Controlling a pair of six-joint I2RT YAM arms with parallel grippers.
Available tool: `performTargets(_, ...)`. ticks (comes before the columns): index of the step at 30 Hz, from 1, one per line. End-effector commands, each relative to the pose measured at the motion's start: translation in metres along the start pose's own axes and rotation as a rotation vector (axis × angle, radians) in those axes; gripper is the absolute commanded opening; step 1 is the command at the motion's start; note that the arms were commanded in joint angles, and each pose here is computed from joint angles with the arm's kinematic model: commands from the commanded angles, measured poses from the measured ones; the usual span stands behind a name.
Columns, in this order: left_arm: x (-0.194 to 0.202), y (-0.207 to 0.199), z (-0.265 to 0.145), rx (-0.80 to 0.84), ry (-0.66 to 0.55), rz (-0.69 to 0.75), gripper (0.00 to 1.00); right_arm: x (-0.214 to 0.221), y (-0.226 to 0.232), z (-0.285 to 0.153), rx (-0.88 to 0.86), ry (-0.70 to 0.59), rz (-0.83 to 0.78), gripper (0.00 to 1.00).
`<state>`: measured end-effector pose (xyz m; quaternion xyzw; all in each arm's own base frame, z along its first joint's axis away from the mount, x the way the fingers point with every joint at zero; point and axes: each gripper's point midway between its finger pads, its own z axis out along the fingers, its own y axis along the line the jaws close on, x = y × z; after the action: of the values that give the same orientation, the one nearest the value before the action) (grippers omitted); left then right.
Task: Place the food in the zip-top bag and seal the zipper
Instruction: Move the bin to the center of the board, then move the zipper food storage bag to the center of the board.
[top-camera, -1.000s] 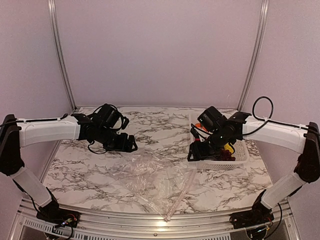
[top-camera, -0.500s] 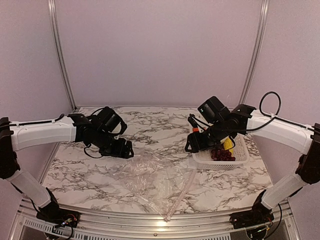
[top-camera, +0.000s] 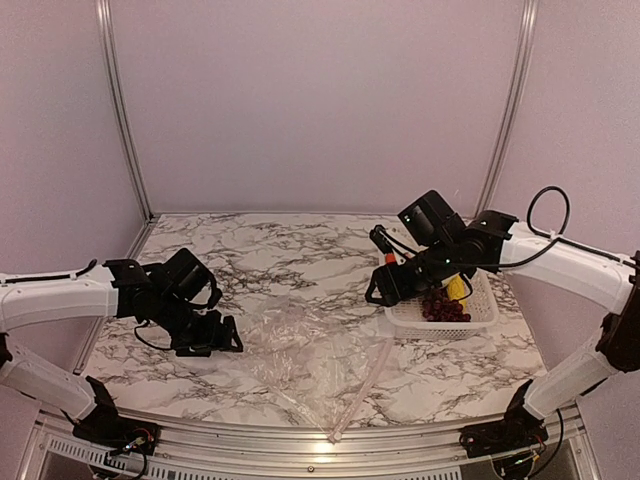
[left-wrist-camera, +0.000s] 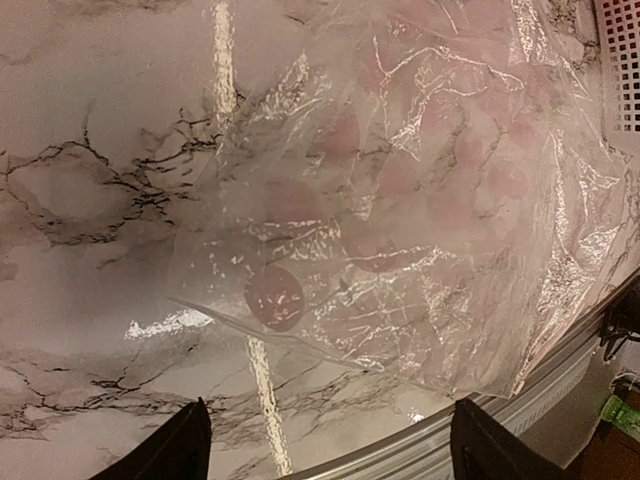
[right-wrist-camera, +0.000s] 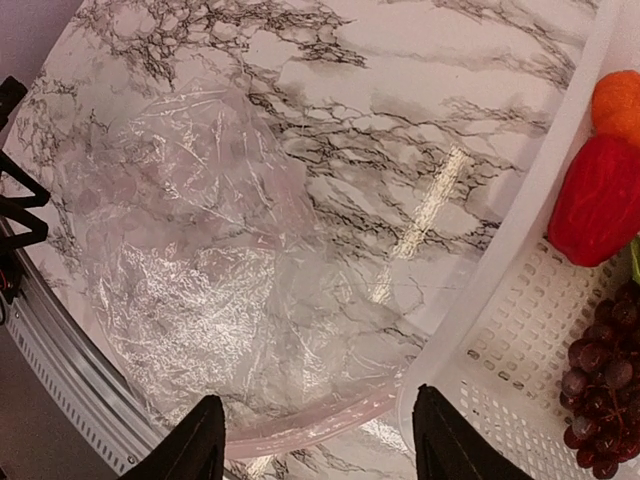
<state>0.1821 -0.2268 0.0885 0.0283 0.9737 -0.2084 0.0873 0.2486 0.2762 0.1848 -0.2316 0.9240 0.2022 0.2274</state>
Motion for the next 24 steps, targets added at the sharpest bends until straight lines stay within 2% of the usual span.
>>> performTargets(1, 0.007, -0.010, 0.011, 0.047, 0.062, -0.032, 0.85, -0.002, 0.008, 0.001, -0.027, -0.006, -0.029, 0.61)
performTargets(6, 0.010, -0.018, 0.026, 0.096, 0.108, -0.022, 0.76, -0.001, 0.010, 0.003, -0.040, 0.005, -0.037, 0.61)
performTargets(10, 0.008, -0.021, 0.036, 0.092, 0.136, -0.014, 0.65, 0.002, 0.012, 0.003, -0.051, 0.019, -0.022, 0.60)
performTargets(16, -0.012, -0.023, 0.048, 0.087, 0.116, -0.030, 0.49, 0.006, 0.011, -0.002, -0.051, 0.017, 0.010, 0.59)
performTargets(19, -0.029, -0.018, 0.053, 0.070, 0.087, -0.065, 0.37, 0.010, 0.011, -0.004, -0.053, 0.029, 0.015, 0.59)
performTargets(20, -0.034, -0.018, 0.055, 0.071, 0.075, -0.076, 0.31, 0.011, 0.010, -0.005, -0.049, 0.031, 0.015, 0.59)
performTargets(22, -0.044, -0.016, 0.057, 0.074, 0.050, -0.094, 0.10, 0.012, 0.008, -0.008, -0.041, 0.027, 0.012, 0.59)
performTargets(24, -0.053, -0.008, 0.058, 0.052, 0.021, -0.125, 0.01, 0.011, 0.006, -0.010, -0.030, 0.021, -0.001, 0.59)
